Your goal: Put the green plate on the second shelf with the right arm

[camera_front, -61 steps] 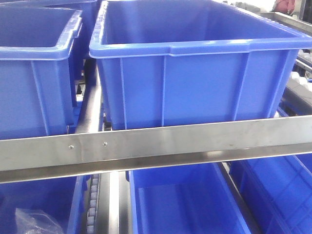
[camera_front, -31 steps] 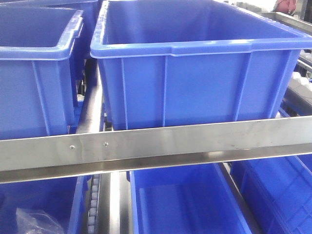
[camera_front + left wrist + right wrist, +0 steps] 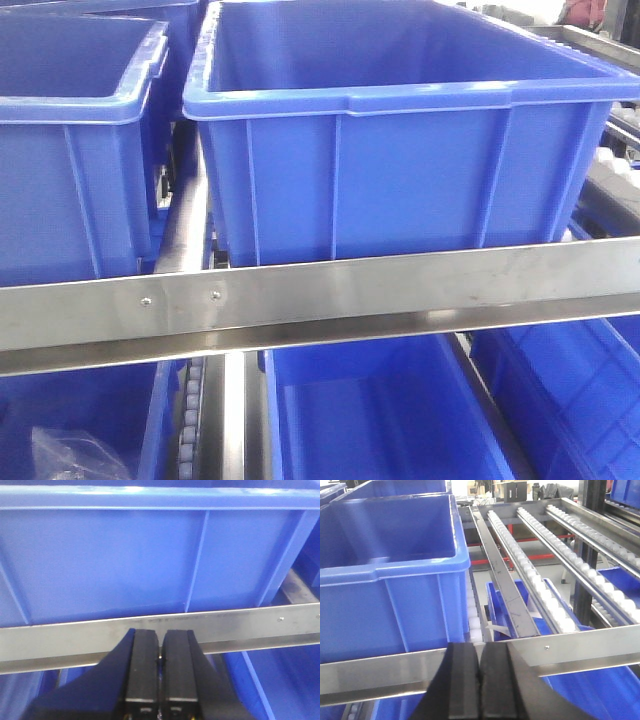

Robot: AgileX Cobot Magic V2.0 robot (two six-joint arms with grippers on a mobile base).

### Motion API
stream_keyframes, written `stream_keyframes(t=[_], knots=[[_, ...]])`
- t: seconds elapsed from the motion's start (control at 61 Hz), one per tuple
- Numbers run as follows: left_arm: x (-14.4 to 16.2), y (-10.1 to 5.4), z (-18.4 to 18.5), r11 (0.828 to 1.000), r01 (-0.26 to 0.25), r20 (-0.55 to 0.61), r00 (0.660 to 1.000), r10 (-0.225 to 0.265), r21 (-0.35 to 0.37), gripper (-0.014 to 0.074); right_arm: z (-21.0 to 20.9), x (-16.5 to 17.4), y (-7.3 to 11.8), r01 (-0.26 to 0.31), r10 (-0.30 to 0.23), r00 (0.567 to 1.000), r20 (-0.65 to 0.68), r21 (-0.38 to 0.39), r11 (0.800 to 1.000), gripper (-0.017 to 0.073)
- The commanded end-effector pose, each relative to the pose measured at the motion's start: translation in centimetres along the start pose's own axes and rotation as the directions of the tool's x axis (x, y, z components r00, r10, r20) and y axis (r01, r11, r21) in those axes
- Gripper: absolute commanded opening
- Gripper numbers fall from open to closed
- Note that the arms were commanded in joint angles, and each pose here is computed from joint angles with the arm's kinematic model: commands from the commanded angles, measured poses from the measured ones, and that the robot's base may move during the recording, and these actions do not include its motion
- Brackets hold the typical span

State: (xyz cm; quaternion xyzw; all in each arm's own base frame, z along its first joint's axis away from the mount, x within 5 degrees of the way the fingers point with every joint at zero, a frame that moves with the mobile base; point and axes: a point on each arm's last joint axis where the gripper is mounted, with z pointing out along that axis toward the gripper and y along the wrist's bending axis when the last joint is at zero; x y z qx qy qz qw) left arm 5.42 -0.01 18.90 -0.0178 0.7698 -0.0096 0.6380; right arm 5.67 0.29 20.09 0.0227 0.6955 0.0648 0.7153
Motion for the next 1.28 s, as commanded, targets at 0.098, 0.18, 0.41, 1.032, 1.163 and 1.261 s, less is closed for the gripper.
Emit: stream_keyframes(t=[0.098, 0.18, 0.41, 1.032, 1.163, 1.261], knots=[[0.52, 0.01, 0.19, 1.0, 0.001, 0.058, 0.998, -0.001, 0.006, 0.0125, -0.22, -1.06, 0.29, 0.021, -0.018, 0.994, 0.104, -0.025, 0.999, 0.0054], [0.52, 0.01, 0.19, 1.0, 0.001, 0.058, 0.998, -0.001, 0.006, 0.0125, -0.23, -1.15, 0.33, 0.021, -0.018, 0.993, 0.115, -0.029, 0.999, 0.0054], [0.52, 0.01, 0.19, 1.0, 0.001, 0.058, 0.998, -0.001, 0.006, 0.0125, -0.21, -1.11, 0.31, 0.012, -0.009, 0.994, 0.112, -0.028, 1.0, 0.0054], [0.5, 0.01, 0.19, 1.0, 0.001, 0.06, 0.998, -0.001, 0.006, 0.0125, -0.18, -0.78, 0.15, 0.05, -0.049, 0.996, 0.075, -0.008, 0.999, 0.0054], [0.5, 0.01, 0.19, 1.0, 0.001, 0.06, 0.998, -0.001, 0.006, 0.0125, -0.18, -0.77, 0.15, 0.05, -0.049, 0.996, 0.074, -0.008, 0.999, 0.0054], [0.5, 0.01, 0.19, 1.0, 0.001, 0.06, 0.998, -0.001, 0.006, 0.0125, -0.18, -0.77, 0.15, 0.05, -0.049, 0.996, 0.074, -0.008, 0.999, 0.0054]])
